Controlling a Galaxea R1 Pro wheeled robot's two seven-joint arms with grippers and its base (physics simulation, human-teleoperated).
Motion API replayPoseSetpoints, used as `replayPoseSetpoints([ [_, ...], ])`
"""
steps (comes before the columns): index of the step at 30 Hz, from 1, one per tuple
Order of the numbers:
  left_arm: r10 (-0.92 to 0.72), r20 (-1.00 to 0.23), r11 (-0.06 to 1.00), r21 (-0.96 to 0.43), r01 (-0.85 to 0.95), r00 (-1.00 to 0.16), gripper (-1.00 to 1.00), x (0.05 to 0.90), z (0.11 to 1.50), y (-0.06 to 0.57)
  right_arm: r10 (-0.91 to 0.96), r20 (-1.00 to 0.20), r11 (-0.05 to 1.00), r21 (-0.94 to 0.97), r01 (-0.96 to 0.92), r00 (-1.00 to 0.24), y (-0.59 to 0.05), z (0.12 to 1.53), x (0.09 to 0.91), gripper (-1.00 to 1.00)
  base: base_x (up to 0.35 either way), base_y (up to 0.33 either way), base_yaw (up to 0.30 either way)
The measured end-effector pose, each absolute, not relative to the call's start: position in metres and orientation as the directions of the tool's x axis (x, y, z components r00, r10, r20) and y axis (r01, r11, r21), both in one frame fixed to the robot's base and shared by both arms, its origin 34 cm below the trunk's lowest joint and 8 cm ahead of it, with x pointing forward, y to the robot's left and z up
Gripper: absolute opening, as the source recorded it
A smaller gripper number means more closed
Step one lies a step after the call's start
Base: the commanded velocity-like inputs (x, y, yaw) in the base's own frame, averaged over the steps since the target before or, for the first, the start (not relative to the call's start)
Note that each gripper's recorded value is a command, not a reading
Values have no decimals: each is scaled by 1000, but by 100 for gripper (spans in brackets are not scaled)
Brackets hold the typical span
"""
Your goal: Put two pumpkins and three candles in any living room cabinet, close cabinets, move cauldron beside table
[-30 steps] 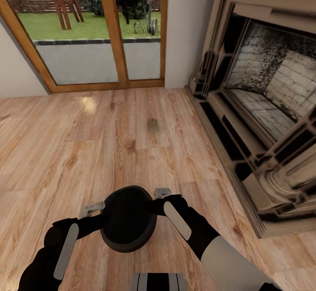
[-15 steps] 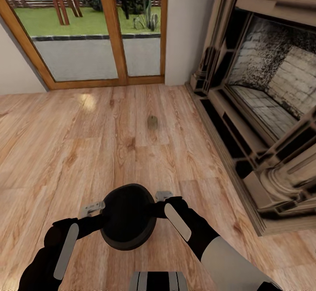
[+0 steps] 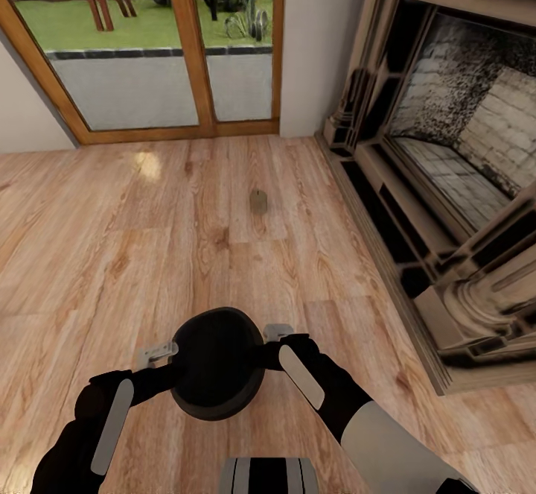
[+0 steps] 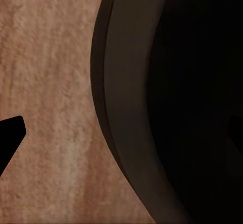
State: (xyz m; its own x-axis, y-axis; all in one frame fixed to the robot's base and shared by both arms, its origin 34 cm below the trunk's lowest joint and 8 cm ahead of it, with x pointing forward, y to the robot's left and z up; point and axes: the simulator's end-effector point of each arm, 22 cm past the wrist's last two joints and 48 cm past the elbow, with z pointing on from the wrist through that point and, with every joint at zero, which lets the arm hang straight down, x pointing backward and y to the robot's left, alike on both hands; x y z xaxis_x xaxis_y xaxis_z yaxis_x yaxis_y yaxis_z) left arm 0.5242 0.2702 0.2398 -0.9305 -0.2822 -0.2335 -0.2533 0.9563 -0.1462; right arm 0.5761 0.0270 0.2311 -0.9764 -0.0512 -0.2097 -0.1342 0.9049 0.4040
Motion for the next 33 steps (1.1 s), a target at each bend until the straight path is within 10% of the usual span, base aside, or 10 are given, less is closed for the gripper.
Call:
replayPoseSetpoints([
  [33, -281, -211, 956, -141, -256, -936, 100, 518, 229, 270, -41, -197, 905, 409, -120, -980, 27, 219, 573, 100, 0, 0, 0],
])
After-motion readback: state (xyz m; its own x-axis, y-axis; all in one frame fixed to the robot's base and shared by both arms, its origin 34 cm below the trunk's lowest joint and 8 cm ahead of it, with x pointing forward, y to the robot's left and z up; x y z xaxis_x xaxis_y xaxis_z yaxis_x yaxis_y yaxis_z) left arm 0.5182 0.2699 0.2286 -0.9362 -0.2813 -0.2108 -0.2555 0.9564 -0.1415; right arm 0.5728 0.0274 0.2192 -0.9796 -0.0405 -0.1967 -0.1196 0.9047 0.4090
